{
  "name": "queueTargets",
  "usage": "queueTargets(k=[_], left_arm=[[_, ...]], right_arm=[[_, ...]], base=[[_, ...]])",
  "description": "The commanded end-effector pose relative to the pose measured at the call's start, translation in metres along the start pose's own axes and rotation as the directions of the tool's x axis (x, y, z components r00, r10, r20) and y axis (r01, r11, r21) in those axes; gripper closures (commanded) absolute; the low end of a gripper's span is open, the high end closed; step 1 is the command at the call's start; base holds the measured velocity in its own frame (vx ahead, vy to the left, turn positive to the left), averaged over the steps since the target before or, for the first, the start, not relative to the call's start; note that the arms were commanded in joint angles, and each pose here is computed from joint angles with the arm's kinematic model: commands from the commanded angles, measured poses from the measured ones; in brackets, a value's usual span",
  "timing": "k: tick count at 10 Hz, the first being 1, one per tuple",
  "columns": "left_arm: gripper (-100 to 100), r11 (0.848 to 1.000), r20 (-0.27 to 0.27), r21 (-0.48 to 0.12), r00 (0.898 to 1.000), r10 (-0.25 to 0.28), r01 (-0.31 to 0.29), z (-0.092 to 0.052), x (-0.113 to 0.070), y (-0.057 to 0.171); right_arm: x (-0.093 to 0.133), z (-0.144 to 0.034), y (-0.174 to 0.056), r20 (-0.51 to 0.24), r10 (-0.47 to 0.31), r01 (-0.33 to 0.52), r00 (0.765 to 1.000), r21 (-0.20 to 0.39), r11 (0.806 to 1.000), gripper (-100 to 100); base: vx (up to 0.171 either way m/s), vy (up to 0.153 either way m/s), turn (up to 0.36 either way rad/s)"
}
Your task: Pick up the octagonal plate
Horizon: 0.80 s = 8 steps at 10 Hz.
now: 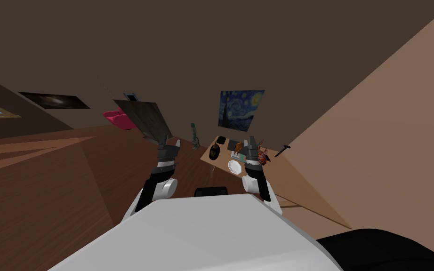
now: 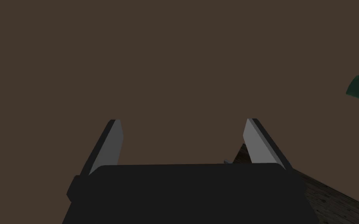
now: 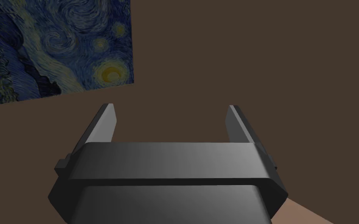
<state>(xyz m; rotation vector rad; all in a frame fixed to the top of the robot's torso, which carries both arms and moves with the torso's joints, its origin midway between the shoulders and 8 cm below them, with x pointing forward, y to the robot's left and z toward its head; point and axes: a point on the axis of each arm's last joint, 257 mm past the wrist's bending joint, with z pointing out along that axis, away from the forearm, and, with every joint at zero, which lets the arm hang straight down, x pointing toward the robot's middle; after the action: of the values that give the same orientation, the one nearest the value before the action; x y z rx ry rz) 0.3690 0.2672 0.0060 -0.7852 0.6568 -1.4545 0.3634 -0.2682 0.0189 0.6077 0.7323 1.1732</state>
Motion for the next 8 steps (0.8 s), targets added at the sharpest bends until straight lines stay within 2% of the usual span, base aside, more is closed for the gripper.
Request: queueTargets(k=[1,3,5,8], left_arm=[[0,1.0,0.0,0.0,1.0,0.0,0.0,0.0,0.0,0.0],[0,1.0,0.0,0.0,1.0,0.0,0.0,0.0,0.0,0.0],[0,1.0,0.0,0.0,1.0,0.0,0.0,0.0,0.0,0.0],[0,1.0,0.0,0.0,1.0,0.0,0.0,0.0,0.0,0.0]], right_arm=[[0.007,-0.004,-0.012,-0.04,-0.041,0.042,0.998,0.024,0.999,-100],[0.02,-0.015,-0.04,-0.117,-0.126,0.136,0.985,0.077,0.988,-100],[0.029,-0.026,-0.065,-0.184,-0.196,0.22,0.963,0.117,0.969,-100],[0.041,-0.052,-0.11,-0.305,-0.308,0.369,0.901,0.168,0.914,-100]], base=[[0.01,0.02,0.033],[0.027,0.057,0.054],[0.033,0.067,0.043],[0.034,0.077,0.054]])
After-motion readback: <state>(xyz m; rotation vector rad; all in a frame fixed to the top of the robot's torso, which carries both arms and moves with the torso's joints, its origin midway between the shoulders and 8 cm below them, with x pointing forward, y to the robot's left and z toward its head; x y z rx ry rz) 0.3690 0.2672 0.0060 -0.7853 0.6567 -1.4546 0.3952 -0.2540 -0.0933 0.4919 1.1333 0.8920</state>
